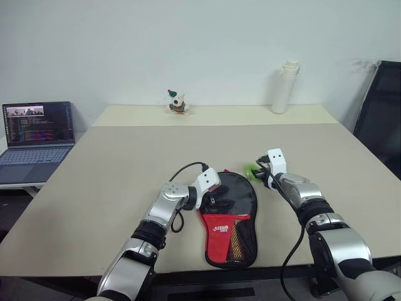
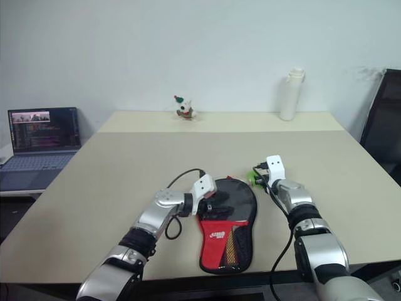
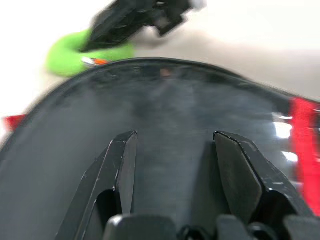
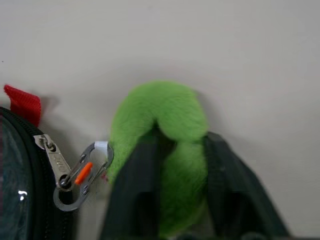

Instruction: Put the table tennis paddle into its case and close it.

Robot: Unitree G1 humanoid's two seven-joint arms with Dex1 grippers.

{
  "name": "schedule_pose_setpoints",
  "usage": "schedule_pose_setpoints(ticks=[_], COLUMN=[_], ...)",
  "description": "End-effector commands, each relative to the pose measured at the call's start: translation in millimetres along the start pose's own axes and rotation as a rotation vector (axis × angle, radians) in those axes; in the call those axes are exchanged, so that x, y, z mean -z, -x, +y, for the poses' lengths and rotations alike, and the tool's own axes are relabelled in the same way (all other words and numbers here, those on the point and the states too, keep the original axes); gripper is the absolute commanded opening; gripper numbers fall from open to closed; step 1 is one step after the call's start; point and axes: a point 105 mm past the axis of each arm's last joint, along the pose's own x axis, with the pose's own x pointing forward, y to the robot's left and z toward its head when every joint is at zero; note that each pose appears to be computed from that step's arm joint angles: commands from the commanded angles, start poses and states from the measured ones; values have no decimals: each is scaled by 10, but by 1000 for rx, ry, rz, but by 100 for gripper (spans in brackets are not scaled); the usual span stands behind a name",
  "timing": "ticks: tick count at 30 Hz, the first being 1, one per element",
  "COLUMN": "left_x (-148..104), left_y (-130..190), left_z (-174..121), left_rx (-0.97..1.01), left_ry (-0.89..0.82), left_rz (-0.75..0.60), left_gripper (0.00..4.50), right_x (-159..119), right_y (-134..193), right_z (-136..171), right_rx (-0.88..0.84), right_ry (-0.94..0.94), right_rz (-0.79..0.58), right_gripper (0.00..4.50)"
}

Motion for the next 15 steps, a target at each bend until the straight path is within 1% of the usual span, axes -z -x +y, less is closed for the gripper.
schedule_pose_setpoints(ticks=[1, 5, 8, 12, 15], left_x=[136, 236, 273, 291, 279], left_y=[-25, -38, -57, -101, -155], left_z=[-37, -59, -78, -87, -91], left_rx=[14, 19, 25, 30, 31], left_ry=[32, 56, 66, 72, 75], left_rz=[34, 53, 60, 67, 66], left_gripper=[265, 265, 265, 265, 265], right_x=[-27, -95, -30, 116, 249], right_y=[103, 310, 490, 827, 1095], right_z=[-184, -470, -578, -609, -569], right_rx=[48, 139, 160, 156, 159], right_ry=[37, 52, 77, 137, 154], right_rz=[-4, -38, -26, 15, 50], right_gripper=[1, 1, 1, 1, 1])
